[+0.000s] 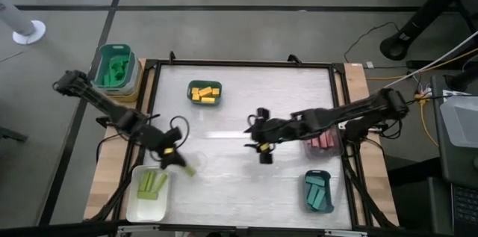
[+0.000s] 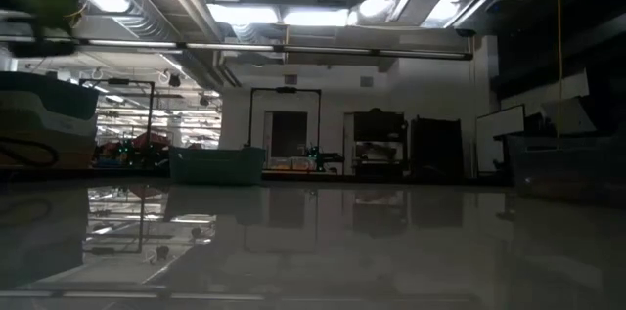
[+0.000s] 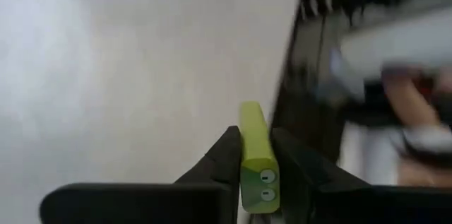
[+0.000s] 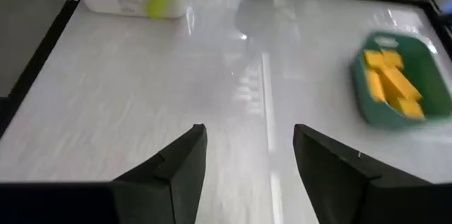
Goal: Sort blocks
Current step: Put the green block into the white bin
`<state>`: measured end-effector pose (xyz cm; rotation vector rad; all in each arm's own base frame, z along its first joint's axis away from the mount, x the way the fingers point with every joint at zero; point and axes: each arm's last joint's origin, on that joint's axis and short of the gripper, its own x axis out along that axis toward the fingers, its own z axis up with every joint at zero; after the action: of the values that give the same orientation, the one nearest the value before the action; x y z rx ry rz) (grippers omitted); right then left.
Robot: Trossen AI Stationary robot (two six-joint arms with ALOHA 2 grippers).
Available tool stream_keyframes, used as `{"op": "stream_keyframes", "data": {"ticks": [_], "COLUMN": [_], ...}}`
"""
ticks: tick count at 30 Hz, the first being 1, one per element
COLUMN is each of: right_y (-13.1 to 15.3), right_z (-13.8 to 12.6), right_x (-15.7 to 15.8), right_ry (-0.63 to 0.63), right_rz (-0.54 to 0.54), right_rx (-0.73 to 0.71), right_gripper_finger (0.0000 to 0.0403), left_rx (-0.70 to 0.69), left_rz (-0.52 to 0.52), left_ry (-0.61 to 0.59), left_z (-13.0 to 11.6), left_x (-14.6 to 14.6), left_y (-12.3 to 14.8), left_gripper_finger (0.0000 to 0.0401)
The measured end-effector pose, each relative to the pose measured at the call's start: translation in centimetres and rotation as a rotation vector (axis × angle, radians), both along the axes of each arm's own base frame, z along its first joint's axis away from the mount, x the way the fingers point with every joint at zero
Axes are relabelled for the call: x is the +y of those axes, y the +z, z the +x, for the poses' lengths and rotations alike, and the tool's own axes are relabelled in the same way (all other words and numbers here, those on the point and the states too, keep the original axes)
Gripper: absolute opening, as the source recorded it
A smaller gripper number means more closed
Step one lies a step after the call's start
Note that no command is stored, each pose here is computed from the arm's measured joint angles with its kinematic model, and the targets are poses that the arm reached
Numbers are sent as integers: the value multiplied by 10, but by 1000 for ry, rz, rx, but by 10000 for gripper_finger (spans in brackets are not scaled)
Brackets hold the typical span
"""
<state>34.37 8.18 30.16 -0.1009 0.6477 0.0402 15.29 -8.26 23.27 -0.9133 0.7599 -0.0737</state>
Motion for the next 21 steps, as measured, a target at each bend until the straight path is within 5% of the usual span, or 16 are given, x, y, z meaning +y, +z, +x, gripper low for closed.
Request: {"op": "stream_keyframes", "data": {"ticks": [6,11,21], "right_y": [36,55,22], "right_z": [-47,-81,-140], "right_x": [-12,-23,-40], "right_ry": [-68,-172,-296], "right_rz": [69,103,145], "right_rx": [35,8,-23], "right_gripper_finger": [209,209,209], "left_rx": [217,460,680], "left_rz": [-228,-357,-286], "left_ry": [-128,-83,8], "left_z": [-34,-51,-69], "left_x": [-18,-29,-27], "left_y": [2,-3,-17], "left_gripper_finger": [54,53,86]}}
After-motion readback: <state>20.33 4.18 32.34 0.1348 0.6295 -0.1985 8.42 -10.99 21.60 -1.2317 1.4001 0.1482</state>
